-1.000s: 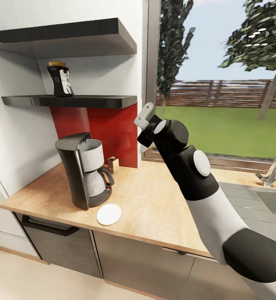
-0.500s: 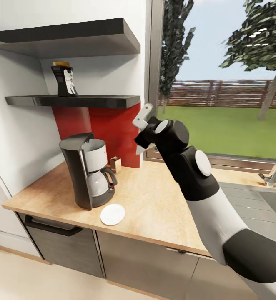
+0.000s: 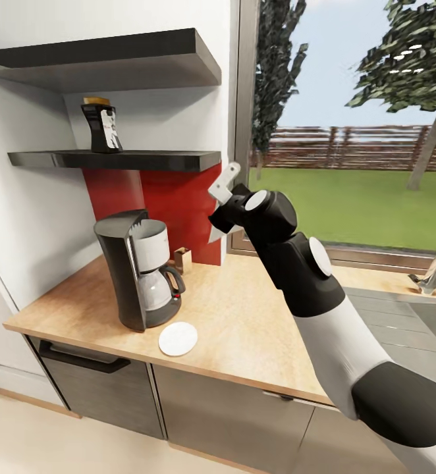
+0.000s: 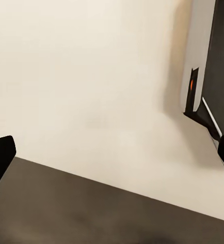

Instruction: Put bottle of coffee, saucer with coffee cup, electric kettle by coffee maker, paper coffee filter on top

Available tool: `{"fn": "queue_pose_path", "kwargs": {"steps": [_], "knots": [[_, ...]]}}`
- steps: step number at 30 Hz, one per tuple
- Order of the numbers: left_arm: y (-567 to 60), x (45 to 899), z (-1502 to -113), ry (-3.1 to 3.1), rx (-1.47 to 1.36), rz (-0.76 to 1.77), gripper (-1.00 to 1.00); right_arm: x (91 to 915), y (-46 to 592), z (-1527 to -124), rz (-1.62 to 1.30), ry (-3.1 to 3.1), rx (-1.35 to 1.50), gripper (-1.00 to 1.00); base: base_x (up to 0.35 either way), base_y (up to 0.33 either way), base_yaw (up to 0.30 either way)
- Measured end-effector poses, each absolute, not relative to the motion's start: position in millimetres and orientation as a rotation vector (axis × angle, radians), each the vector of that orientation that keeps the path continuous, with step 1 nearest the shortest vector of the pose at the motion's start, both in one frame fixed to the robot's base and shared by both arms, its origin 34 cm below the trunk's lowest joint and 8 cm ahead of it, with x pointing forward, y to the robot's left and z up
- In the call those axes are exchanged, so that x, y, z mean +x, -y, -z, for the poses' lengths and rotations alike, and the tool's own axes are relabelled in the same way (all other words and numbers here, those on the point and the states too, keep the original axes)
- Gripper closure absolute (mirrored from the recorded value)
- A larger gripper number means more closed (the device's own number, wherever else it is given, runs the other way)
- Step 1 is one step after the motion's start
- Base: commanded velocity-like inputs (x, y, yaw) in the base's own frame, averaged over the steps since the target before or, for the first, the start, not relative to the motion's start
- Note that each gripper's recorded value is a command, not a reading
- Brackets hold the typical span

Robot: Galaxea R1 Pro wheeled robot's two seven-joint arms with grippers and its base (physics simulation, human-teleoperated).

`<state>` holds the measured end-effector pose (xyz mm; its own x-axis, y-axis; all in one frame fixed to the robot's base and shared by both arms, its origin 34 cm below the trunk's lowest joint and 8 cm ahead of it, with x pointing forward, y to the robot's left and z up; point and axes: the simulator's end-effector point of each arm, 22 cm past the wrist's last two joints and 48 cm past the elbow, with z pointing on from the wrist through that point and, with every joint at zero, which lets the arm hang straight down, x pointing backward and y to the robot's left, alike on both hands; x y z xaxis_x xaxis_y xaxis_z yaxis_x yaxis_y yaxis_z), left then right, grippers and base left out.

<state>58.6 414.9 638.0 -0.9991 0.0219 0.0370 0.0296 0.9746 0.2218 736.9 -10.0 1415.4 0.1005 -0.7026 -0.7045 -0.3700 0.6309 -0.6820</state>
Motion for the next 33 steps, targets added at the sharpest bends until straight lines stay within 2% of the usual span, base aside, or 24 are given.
{"fn": "queue_pose_path", "kwargs": {"steps": [18, 33], "knots": [[-415.6, 57.9, -638.2, 3.086, -0.040, 0.349, -1.00, 730.8, -7.7, -1376.1, 0.160, -1.572, -0.974, 1.00, 0.000, 0.000, 0.000], [-415.2, 59.0, -638.1, 3.090, -0.042, 0.348, -1.00, 748.2, 11.2, -1405.0, 0.118, -1.525, -0.627, 1.00, 0.000, 0.000, 0.000]]}}
